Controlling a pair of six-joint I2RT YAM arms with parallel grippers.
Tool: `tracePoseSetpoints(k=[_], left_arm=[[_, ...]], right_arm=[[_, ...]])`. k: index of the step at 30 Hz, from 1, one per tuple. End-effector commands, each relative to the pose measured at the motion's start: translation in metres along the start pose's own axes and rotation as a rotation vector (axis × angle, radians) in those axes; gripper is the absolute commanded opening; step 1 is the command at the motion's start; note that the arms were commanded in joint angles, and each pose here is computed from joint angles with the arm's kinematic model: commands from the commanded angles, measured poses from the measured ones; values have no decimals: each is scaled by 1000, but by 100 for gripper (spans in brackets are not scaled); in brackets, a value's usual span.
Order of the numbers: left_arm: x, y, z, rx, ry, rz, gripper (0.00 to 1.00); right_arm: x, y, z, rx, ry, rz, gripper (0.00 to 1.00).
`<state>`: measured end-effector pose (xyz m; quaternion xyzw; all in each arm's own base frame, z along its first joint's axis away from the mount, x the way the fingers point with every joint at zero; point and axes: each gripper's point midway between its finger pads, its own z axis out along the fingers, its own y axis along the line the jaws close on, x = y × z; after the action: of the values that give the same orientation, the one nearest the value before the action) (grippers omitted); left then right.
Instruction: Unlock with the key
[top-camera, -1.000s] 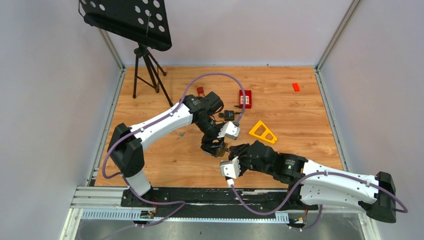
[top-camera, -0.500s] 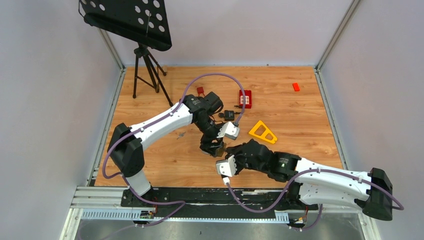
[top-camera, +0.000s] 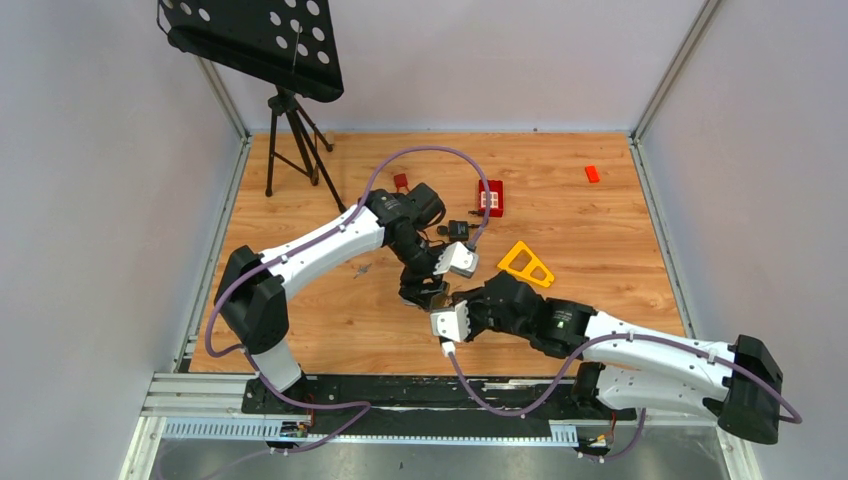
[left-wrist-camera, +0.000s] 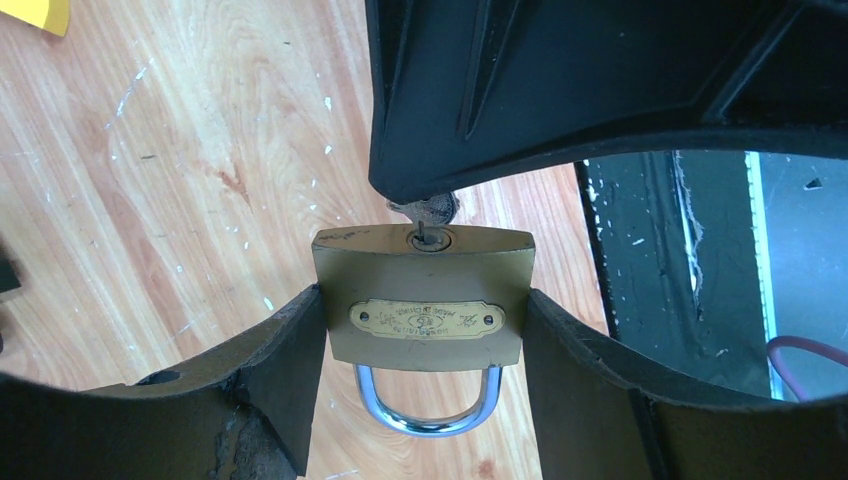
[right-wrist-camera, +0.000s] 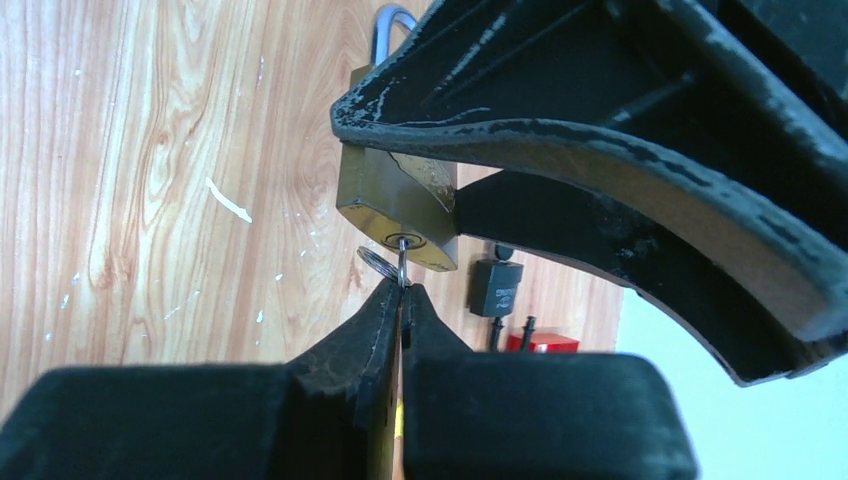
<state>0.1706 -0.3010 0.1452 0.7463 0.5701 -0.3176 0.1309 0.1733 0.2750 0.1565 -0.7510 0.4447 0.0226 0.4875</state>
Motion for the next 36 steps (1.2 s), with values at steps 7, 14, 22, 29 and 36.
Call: tracePoseSetpoints(k=[7, 14, 22, 29, 36], left_arm=[[-39, 22, -11, -173, -144, 36, 0], [-34, 33, -15, -255, -127, 24, 0], [-26, 48, -25, -366, -113, -7, 0], [-24, 55, -40, -401, -153, -35, 0], [-25, 75, -67, -536, -189, -52, 0]], right_arm=[[-12, -21, 2, -23, -87, 248, 0], [-4, -17, 6, -42, -48, 262, 0], [-6, -24, -12, -36, -73, 263, 21], [1, -40, -40, 77, -86, 279, 62], [37, -71, -56, 204, -55, 482, 67]])
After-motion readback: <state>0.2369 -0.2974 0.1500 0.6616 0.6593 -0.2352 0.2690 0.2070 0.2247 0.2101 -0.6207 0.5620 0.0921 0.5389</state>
